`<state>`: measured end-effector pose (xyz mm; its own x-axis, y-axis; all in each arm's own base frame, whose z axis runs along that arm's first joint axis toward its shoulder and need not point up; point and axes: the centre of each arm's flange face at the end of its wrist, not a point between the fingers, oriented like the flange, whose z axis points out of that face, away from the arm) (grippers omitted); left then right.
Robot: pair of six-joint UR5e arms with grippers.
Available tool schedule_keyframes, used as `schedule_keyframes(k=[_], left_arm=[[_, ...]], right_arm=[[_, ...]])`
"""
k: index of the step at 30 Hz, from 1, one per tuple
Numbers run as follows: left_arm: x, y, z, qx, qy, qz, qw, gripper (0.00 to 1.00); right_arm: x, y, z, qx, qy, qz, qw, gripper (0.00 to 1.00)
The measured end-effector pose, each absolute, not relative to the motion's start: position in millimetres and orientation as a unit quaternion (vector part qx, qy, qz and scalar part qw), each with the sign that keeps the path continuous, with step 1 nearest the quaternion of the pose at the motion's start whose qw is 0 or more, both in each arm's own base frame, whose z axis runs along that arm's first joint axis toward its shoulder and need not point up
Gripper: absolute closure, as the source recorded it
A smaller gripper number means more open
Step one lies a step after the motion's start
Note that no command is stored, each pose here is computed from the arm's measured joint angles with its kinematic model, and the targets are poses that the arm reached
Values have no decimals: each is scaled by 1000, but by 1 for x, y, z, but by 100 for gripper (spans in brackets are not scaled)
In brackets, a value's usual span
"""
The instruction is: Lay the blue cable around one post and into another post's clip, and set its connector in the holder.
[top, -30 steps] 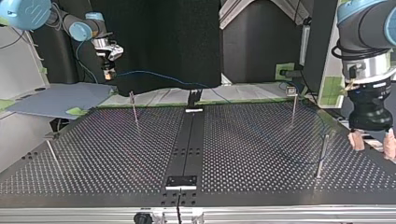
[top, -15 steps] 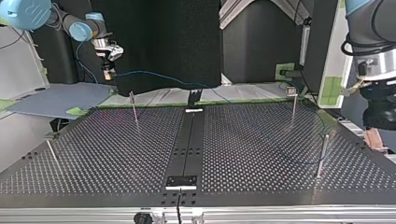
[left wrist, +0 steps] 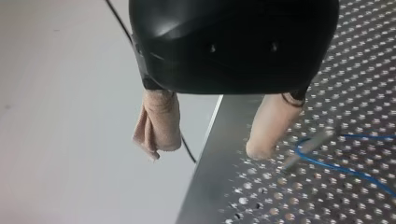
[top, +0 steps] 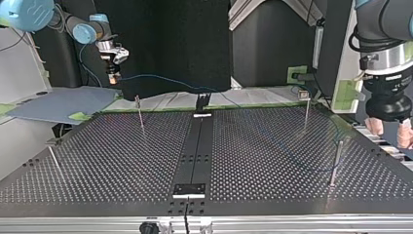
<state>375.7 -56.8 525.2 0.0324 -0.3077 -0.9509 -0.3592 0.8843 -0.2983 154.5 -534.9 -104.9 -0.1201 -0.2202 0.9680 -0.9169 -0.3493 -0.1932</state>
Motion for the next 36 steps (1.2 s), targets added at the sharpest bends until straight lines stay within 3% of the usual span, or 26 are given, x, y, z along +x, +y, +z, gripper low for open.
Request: schedule_keyframes(k=[13,36], left_arm=[[362,-65,516,-192,746,60,635,0],[364,-74,516,-89,764,99,631,0]], right_arm=[[157,-534,-105,591,-482,572,303,100],[156,-534,-105,588,-486,569,307,100]])
